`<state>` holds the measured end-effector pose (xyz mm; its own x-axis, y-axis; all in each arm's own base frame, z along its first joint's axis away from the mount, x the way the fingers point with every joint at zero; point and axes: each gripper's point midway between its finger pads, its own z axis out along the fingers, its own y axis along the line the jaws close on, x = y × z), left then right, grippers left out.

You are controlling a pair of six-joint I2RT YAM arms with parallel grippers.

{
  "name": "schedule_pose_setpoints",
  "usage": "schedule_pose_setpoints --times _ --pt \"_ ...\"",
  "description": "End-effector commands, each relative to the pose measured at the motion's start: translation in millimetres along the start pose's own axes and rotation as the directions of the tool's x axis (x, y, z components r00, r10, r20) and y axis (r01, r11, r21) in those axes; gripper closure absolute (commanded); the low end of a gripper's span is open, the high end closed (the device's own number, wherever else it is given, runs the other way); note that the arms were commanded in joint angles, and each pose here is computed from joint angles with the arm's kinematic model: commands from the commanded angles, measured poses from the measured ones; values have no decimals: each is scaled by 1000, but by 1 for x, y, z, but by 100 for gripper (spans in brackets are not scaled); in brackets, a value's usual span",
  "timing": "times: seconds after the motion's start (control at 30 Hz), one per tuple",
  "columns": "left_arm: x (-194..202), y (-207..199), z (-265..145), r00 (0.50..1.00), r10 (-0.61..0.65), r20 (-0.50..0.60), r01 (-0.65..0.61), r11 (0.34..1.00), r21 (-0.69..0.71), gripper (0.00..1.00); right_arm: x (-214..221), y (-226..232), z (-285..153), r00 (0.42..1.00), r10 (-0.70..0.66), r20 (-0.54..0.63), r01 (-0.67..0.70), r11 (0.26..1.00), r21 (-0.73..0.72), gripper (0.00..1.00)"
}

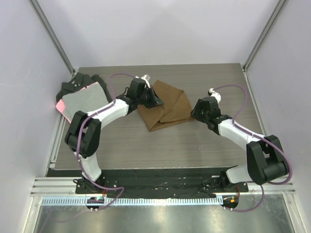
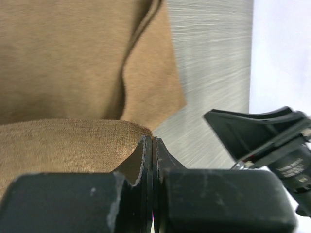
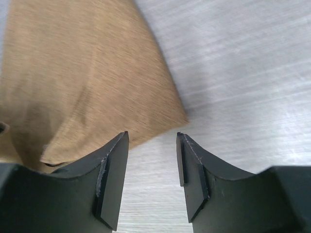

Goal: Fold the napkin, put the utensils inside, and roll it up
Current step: Fold the napkin

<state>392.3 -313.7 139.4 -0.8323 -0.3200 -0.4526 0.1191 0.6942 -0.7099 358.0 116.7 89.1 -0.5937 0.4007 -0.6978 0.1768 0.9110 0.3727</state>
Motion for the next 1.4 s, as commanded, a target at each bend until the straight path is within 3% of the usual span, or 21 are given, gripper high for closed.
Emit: schedule_pose_setpoints --times 0.0,0.4,1.37 --pt "-12 -31 5 998 48 33 -51 995 80 100 -5 -6 -6 1000 16 20 -16 1000 11 48" --pt "2 -66 52 992 122 -41 -114 980 161 100 -6 -17 -6 1000 17 26 -18 999 41 48" --pt "54 -73 121 937 305 -173 -282 949 143 100 -1 -28 -8 999 37 16 -38 998 53 47"
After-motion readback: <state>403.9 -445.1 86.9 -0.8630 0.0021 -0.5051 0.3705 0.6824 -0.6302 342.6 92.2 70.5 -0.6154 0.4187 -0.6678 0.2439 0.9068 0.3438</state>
